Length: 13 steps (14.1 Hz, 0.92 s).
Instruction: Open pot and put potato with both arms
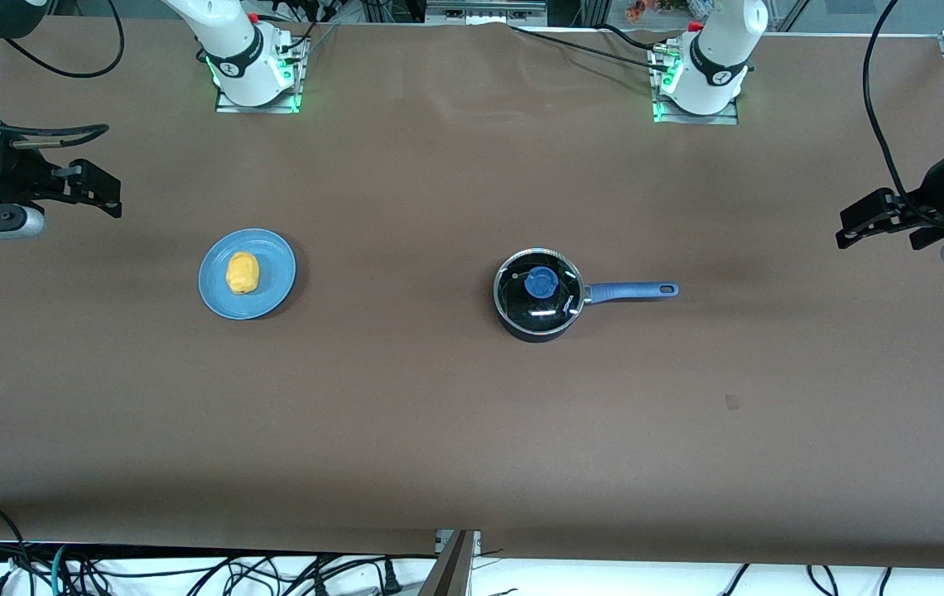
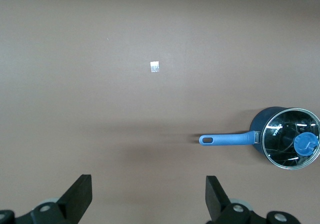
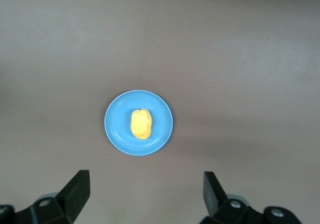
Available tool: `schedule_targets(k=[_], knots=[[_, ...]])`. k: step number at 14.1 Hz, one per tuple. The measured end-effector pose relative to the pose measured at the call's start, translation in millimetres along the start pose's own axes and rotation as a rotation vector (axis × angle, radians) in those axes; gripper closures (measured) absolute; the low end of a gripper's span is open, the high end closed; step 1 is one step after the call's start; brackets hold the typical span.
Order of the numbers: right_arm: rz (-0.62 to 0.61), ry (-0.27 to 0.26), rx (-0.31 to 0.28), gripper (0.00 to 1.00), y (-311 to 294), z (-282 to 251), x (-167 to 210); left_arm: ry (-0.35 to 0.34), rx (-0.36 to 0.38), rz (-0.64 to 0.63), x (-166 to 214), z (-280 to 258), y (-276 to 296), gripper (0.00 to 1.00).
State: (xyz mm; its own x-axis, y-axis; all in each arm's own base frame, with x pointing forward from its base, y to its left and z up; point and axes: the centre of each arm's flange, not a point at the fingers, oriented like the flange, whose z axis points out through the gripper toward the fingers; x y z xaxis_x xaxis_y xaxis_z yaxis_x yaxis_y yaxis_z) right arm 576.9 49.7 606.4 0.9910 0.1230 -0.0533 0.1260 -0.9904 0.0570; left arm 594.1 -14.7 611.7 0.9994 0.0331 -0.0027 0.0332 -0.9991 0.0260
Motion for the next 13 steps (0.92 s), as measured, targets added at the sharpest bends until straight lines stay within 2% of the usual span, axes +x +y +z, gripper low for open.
schedule_targets(k=[7, 11, 13], knots=[[-0.003, 0.0, 0.0, 0.0, -1.4, 0.0, 0.2, 0.005, -0.005, 0.02, 6.5, 9.1, 11.4, 0.0], [-0.003, 0.0, 0.0, 0.0, -1.8, 0.0, 0.3, -0.042, -0.01, 0.053, 15.3, 36.5, 30.0, 0.0], [-0.004, 0.001, 0.0, 0.0, -2.1, -0.1, 0.4, -0.105, -0.015, 0.057, 26.9, 74.0, 31.1, 0.0]])
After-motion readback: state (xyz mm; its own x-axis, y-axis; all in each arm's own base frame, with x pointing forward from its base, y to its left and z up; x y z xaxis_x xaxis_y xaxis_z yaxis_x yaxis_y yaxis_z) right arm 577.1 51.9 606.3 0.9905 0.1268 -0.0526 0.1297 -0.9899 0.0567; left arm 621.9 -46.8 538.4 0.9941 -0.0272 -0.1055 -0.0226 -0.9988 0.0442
